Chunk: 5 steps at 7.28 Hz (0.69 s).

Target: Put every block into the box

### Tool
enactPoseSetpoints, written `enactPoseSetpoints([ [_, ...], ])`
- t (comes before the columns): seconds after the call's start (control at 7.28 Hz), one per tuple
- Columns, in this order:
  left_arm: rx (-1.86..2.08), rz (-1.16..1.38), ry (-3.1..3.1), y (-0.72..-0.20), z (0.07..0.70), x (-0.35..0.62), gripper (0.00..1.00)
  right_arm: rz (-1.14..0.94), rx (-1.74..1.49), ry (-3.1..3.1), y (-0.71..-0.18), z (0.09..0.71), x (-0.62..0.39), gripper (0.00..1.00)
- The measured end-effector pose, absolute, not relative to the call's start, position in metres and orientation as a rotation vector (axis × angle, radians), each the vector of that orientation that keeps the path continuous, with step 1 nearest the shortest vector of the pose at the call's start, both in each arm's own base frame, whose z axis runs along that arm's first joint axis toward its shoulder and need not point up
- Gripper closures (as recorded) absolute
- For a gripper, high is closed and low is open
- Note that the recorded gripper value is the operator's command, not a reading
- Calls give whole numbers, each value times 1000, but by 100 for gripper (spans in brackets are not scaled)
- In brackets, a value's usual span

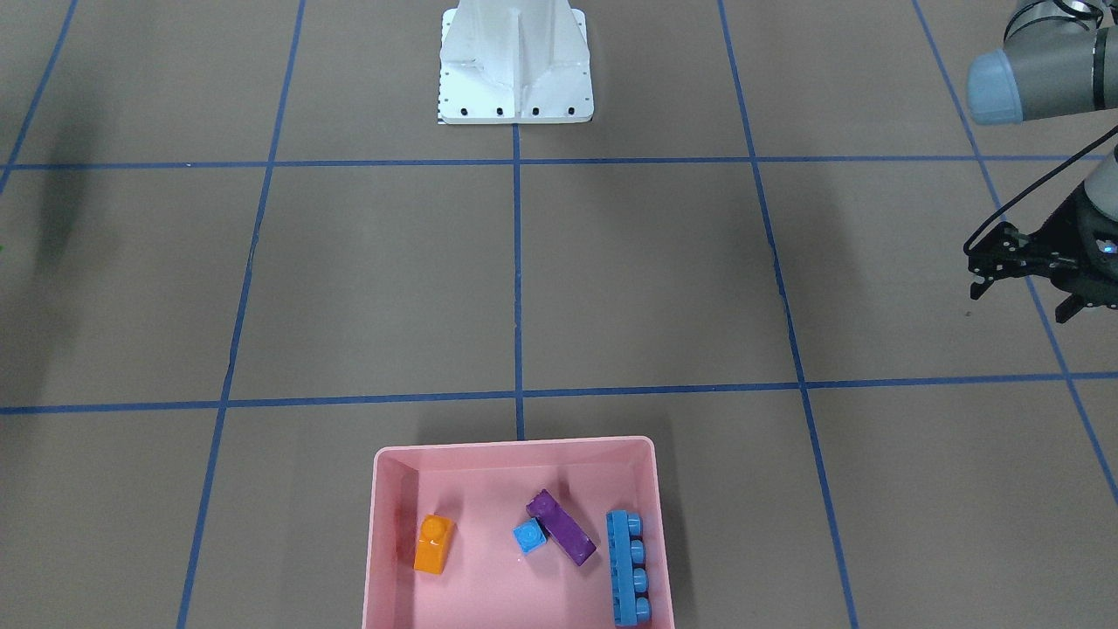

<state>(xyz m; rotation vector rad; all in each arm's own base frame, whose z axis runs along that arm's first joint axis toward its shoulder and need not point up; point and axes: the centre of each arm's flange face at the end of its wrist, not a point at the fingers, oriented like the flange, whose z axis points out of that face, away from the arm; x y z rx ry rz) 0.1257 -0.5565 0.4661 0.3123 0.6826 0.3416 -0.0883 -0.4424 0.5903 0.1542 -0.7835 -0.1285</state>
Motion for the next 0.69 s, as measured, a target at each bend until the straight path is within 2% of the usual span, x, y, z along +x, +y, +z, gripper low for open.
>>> enactPoseSetpoints([
  [0.41,276,258,711,-530,523,27,0,-109,156,-754,-578,459,-133,100],
  [0.69,252,217,721,-486,578,-40,0,-120,166,-761,-646,391,-169,100],
])
